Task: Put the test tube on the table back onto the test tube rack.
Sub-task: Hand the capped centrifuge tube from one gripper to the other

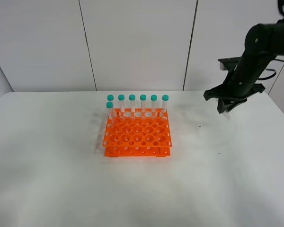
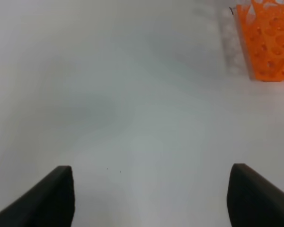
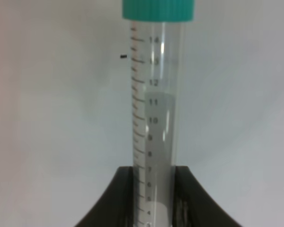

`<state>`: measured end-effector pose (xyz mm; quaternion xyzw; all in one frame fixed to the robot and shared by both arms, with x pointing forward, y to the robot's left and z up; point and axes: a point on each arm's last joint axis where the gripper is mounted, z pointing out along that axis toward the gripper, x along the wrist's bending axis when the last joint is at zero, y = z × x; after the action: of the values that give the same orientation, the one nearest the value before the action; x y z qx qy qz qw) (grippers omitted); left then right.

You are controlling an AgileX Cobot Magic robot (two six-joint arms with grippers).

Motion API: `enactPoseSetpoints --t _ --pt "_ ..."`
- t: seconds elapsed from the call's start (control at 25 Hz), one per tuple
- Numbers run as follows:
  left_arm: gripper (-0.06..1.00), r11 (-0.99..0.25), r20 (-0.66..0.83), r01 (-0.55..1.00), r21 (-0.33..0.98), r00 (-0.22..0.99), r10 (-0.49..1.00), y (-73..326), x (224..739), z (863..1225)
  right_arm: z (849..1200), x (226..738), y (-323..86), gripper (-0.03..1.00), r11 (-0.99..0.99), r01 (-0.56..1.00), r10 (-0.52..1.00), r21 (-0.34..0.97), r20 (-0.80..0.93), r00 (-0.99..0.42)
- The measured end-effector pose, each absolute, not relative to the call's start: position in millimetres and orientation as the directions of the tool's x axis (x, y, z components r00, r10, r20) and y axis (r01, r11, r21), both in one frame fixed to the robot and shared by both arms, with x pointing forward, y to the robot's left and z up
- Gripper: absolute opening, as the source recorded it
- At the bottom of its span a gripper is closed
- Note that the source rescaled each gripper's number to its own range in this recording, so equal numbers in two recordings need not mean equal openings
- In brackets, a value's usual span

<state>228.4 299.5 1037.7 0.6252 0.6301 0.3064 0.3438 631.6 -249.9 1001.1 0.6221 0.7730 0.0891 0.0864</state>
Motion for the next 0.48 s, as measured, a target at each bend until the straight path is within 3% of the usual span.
enactPoseSetpoints --t 0.28,0.48 --pt "0.96 0.030 -0.050 0.577 0.816 0.018 0.999 299.5 228.4 1037.7 1084.3 571.6 -257.3 0.03 0.205 0.908 0.978 0.366 -0.034 -0.207" --pt "0.96 0.030 -0.050 0.577 0.816 0.018 0.999 299.5 228.4 1037.7 1095.1 503.1 -265.8 0.03 0.205 0.896 0.978 0.394 -0.037 -0.207"
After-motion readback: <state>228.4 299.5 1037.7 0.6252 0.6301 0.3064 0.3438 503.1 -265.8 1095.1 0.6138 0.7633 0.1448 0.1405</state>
